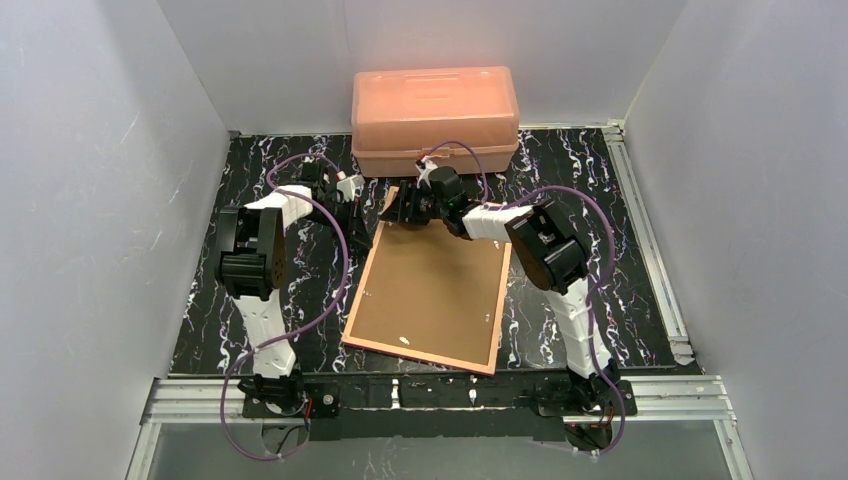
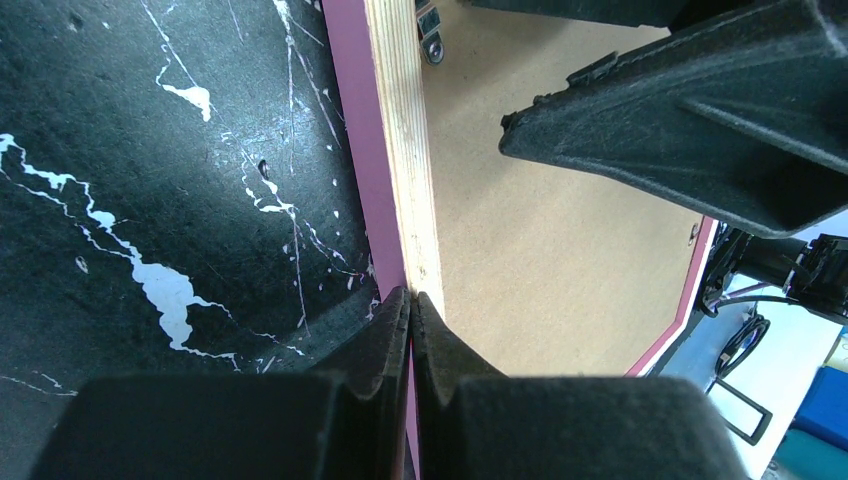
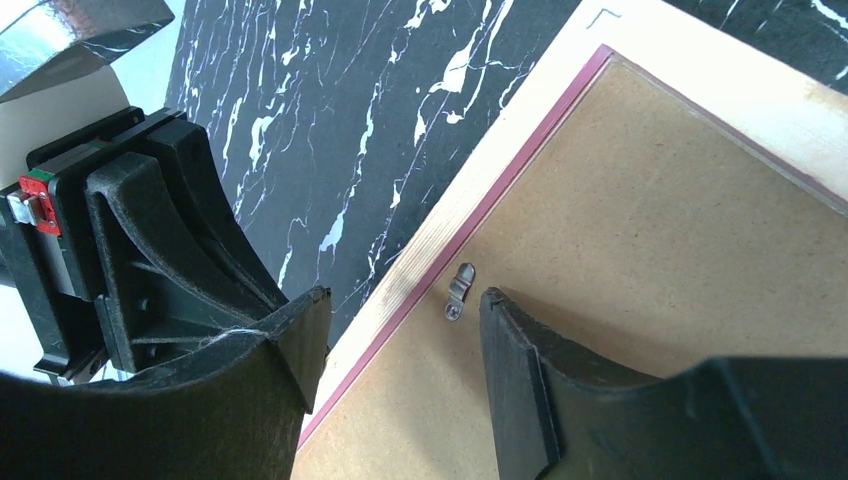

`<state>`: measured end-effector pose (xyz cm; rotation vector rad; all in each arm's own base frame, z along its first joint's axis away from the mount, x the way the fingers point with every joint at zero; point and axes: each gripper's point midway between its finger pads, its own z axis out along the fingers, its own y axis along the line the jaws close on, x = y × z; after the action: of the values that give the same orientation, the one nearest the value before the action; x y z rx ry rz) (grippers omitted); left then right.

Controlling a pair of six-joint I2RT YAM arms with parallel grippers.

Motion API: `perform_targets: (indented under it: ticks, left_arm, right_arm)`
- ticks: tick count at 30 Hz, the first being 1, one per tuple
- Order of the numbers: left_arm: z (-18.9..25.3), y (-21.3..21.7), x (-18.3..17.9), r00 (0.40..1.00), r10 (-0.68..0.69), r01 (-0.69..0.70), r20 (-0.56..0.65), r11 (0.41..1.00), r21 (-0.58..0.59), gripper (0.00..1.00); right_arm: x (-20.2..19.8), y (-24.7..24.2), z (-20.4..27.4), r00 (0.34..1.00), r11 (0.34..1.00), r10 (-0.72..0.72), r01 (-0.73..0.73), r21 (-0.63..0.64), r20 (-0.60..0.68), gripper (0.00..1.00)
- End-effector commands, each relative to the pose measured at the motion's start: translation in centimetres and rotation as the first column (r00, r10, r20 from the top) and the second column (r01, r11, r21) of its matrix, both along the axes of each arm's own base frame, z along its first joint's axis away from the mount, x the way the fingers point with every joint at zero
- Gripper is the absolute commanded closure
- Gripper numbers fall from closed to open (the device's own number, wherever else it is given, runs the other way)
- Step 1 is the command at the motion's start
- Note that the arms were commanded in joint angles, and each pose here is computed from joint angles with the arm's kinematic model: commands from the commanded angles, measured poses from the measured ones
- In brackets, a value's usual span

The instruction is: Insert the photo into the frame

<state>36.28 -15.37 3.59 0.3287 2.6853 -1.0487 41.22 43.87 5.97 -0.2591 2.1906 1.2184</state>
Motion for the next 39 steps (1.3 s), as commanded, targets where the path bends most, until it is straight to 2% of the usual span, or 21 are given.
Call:
perform_targets:
  ticks: [1,39]
  left_arm:
    - [-0.2,-0.1,-1.5,0.999,-0.018,0.018,-0.031,1.0,0.014,1.0]
    - [-0.4,0.2,-1.8,0.999,-0.031,0.032,-0.03,0.999,0.025,1.0]
  right_arm:
    - [-0.1,0.6,-0.6,1.0,1.0,0.024,-0.023,0.014,-0.011,0.36]
    - [-2.1,3.0,-0.7,0.982,0.98,0.185,-0.18,0.088,-0.049,0.4]
